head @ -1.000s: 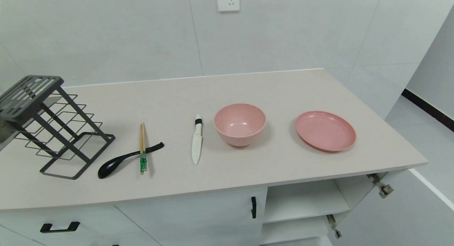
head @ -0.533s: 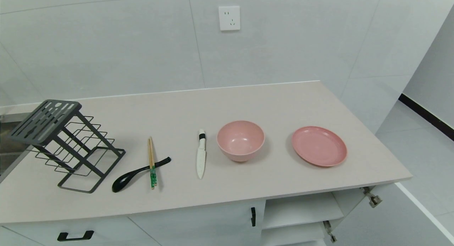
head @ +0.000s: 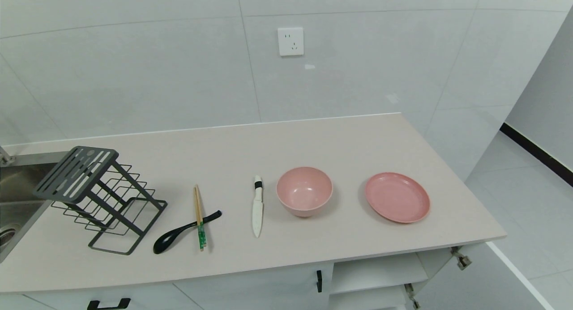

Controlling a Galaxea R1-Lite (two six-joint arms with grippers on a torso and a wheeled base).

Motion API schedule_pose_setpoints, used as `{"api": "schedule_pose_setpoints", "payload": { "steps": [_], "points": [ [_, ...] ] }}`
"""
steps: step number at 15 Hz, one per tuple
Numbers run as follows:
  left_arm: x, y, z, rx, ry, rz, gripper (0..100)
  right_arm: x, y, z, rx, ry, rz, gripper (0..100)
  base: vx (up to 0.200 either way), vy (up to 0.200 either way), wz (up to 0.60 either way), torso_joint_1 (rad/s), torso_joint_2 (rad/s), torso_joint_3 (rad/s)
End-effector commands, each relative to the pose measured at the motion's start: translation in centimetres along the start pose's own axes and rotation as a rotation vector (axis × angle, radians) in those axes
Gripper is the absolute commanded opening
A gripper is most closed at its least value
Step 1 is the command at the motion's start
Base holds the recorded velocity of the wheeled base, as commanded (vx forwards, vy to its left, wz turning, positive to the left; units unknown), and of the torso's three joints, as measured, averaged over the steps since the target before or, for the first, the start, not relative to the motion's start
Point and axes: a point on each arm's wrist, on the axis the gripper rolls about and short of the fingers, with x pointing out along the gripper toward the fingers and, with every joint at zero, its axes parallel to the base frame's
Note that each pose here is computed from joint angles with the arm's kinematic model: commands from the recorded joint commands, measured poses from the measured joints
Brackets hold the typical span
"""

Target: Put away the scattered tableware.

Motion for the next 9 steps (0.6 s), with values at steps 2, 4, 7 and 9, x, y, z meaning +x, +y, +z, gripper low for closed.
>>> {"api": "schedule_pose_setpoints", "payload": {
  "steps": [2,4,7,9],
  "points": [
    [0.01,0.00,0.01,-0.001,0.001,0.000,100,0.01,0.00,0.00,0.000,0.002,0.000,100,0.000,0.000,0.00,0.016,-0.04,-0.021],
    [0.01,0.00,0.01,-0.001,0.001,0.000,100,0.01,0.00,0.00,0.000,0.002,0.000,100,0.000,0.000,0.00,0.000,0.00,0.000],
    [0.01,0.00,0.01,-0.001,0.001,0.001,100,0.01,0.00,0.02,-0.002,0.000,0.000,100,0.000,0.000,0.00,0.000,0.00,0.000],
    [0.01,0.00,0.01,-0.001,0.001,0.001,100,0.01,0.00,0.02,-0.002,0.000,0.000,100,0.000,0.000,0.00,0.000,0.00,0.000]
  ]
}}
